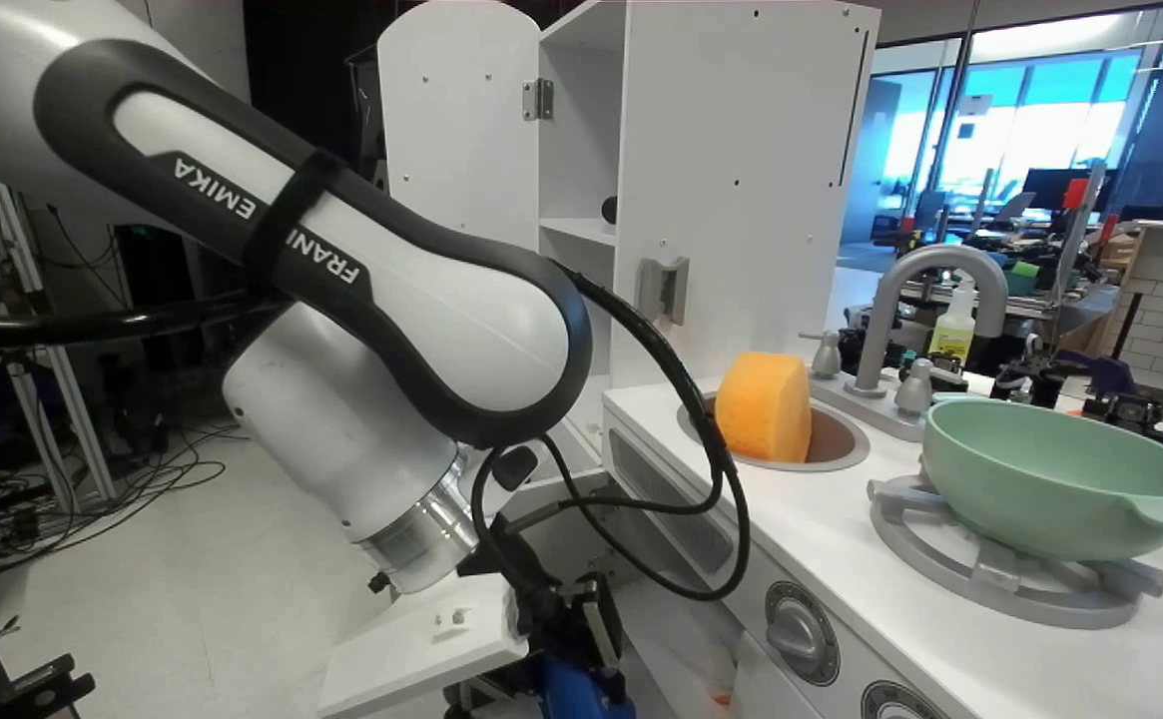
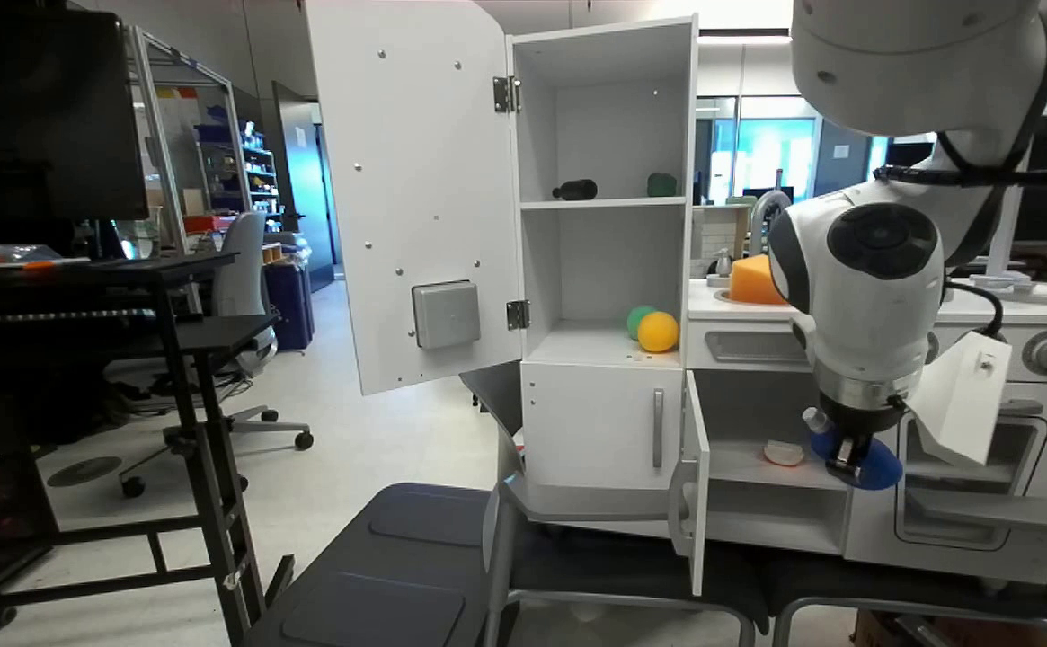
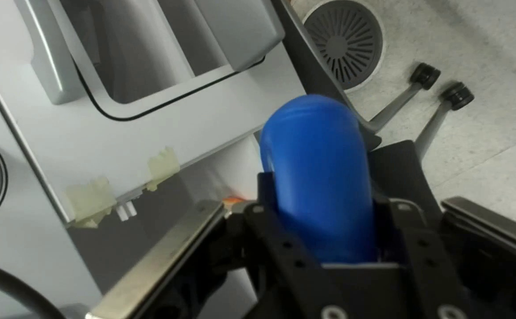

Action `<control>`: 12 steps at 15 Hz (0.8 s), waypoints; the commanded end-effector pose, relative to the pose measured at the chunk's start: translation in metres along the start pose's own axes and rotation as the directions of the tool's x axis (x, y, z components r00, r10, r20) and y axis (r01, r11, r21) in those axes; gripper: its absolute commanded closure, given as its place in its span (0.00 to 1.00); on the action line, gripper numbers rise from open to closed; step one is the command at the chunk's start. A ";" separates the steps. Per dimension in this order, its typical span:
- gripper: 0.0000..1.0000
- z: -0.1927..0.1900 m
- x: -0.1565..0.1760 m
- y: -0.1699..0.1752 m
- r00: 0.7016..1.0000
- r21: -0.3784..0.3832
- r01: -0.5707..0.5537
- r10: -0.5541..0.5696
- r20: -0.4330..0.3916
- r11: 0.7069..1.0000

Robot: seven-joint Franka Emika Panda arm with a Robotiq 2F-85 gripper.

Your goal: Put the bottle and the toy into the bottom drawer and close the drawer.

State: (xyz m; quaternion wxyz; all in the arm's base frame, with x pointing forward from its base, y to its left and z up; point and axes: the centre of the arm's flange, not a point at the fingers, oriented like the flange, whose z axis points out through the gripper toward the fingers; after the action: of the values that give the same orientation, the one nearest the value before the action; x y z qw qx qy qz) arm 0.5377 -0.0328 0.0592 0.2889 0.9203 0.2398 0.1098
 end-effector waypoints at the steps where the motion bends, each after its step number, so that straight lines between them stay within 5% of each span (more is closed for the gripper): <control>1: 0.79 0.025 0.044 -0.004 0.998 -0.029 -0.055 0.053 -0.038 0.998; 12: 0.79 0.084 0.080 -0.025 0.974 -0.152 -0.108 0.074 -0.212 0.982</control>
State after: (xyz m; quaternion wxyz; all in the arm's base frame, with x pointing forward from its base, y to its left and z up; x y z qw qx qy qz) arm 0.5981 -0.0090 -0.0056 0.3166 0.8967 0.2228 0.2148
